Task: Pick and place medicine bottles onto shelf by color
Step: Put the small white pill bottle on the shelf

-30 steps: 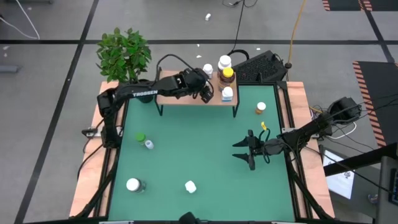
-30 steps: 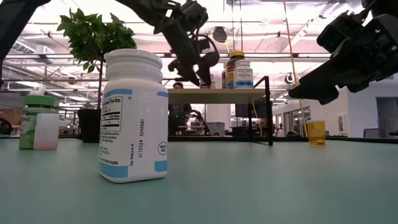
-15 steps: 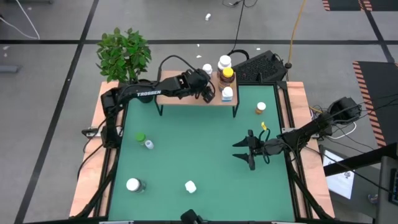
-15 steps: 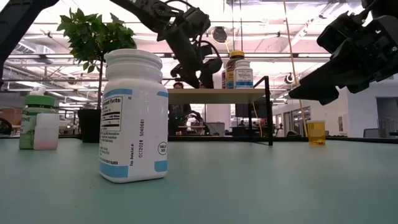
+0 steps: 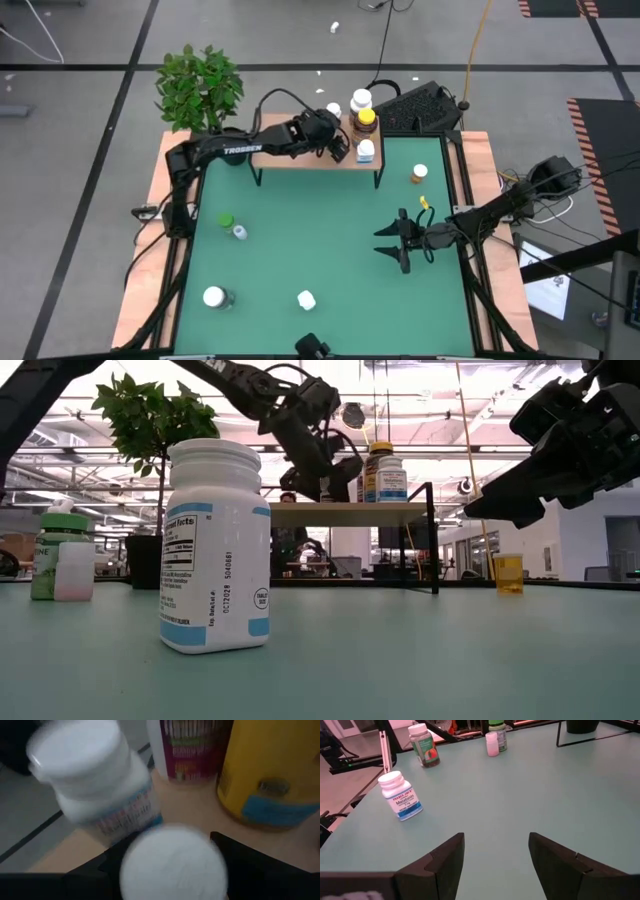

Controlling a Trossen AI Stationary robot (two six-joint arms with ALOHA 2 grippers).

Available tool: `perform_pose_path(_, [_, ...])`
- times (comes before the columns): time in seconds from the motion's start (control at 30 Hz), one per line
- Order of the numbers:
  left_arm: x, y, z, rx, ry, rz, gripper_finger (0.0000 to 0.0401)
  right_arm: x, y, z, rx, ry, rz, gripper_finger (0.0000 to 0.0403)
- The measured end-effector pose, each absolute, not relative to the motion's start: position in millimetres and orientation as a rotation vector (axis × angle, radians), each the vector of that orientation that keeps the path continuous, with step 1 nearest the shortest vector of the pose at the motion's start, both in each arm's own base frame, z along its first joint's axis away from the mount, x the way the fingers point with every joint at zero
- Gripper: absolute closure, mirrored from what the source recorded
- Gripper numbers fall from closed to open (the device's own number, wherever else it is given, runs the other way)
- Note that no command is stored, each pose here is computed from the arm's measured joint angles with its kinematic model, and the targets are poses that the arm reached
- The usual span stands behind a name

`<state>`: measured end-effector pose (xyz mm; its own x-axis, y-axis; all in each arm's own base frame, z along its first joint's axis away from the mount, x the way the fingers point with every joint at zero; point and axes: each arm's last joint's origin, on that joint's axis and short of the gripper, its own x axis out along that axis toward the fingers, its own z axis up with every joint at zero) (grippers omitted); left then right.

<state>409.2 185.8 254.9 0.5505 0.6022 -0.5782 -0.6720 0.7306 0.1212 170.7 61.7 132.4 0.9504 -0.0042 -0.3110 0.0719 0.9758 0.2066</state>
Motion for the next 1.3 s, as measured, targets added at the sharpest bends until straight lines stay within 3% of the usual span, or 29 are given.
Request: perform_pose_path(1.3, [372.5, 149.5, 303.3, -0.056, 0.777, 0.685, 0.0162, 171.8, 62.1, 135.4, 0.235, 0.286, -0.035, 0.0188])
